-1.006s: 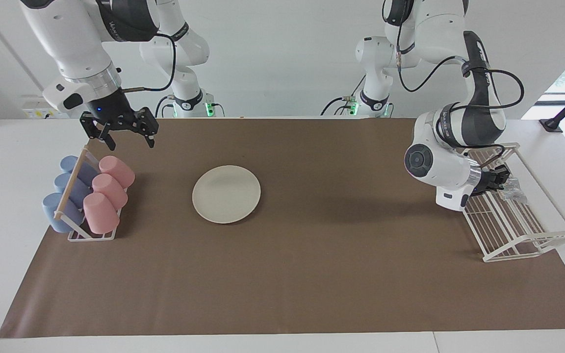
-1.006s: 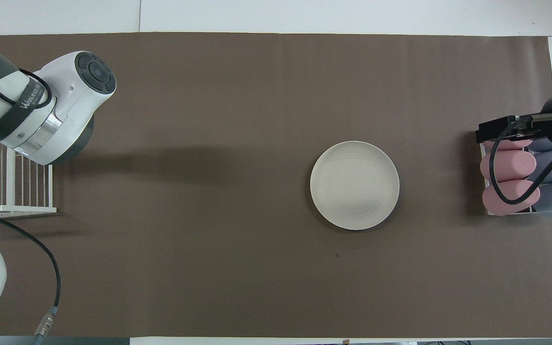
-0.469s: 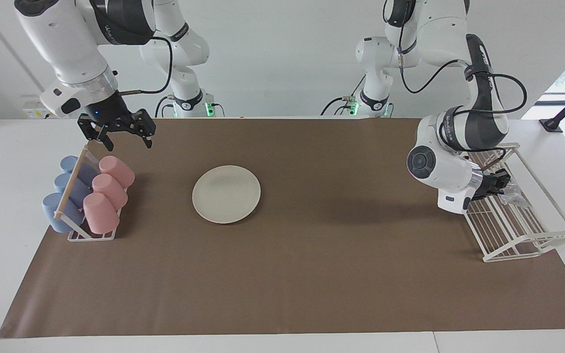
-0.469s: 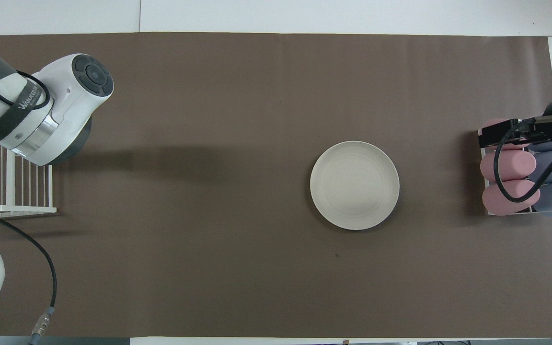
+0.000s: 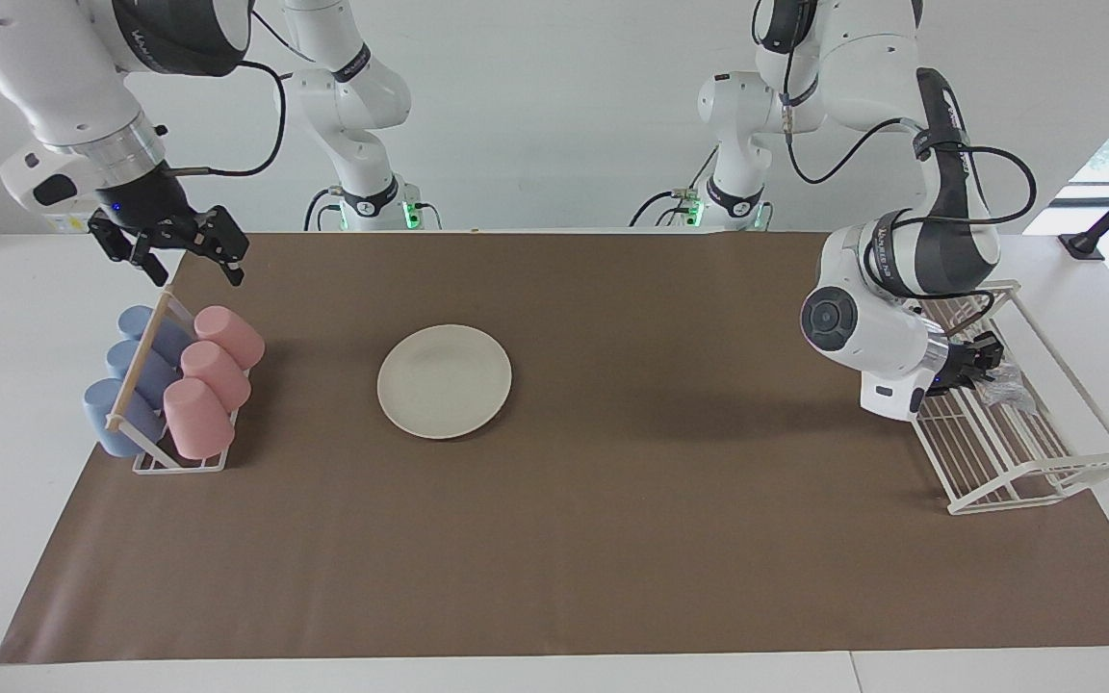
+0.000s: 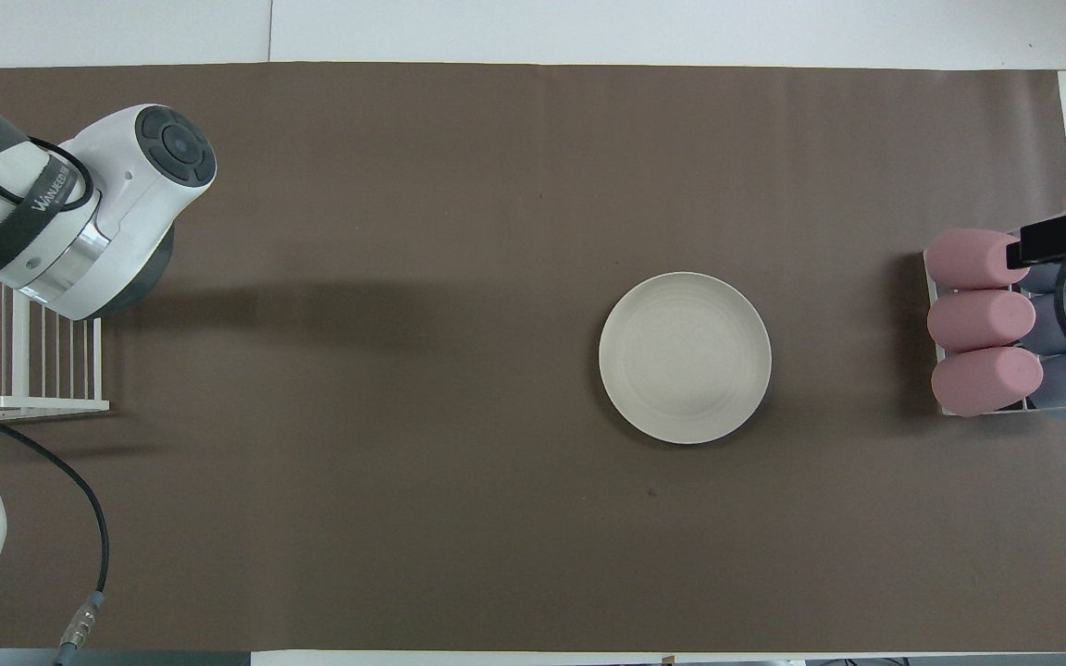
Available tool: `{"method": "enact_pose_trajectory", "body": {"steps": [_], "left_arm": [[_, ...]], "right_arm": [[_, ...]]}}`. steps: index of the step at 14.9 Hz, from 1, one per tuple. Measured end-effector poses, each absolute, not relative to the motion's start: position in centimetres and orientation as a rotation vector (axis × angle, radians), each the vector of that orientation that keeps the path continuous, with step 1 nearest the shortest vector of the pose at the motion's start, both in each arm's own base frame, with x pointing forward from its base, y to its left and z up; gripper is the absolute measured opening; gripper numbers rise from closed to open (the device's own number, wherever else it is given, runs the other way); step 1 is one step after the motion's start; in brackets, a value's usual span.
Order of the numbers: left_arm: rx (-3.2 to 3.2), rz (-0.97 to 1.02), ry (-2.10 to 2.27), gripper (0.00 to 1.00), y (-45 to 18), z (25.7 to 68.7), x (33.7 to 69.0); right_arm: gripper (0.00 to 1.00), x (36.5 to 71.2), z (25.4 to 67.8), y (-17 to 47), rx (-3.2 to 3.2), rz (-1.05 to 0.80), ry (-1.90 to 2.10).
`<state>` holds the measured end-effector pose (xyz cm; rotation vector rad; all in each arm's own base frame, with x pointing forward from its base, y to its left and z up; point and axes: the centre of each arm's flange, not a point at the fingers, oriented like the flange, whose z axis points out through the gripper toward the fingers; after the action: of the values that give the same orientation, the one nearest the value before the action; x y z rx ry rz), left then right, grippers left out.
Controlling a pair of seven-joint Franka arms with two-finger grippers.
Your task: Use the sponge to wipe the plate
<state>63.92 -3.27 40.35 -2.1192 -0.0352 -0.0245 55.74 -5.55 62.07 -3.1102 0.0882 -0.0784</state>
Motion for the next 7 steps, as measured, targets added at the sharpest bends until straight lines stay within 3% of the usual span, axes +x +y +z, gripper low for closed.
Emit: {"method": "enact_pose_trajectory", "body": {"steps": [3,6,7], "left_arm": [[-2.120,-0.025,-0.036,0.69,-3.21,40.32,63.93],[-2.123,-0.027,-0.039,0.78,-3.23,40.30,63.93],[-2.127,-0.031,-0.048,0.87,-3.28,40.26,63.92]], "right_arm": [[1.00,55.93,61.99,-5.27,-3.112,-0.077,0.034],[1.00,56.01,61.84,-5.24,-3.113,-0.073,-0.008],[1.00,56.01,61.85,-5.18,-3.113,-0.074,-0.010]]}}
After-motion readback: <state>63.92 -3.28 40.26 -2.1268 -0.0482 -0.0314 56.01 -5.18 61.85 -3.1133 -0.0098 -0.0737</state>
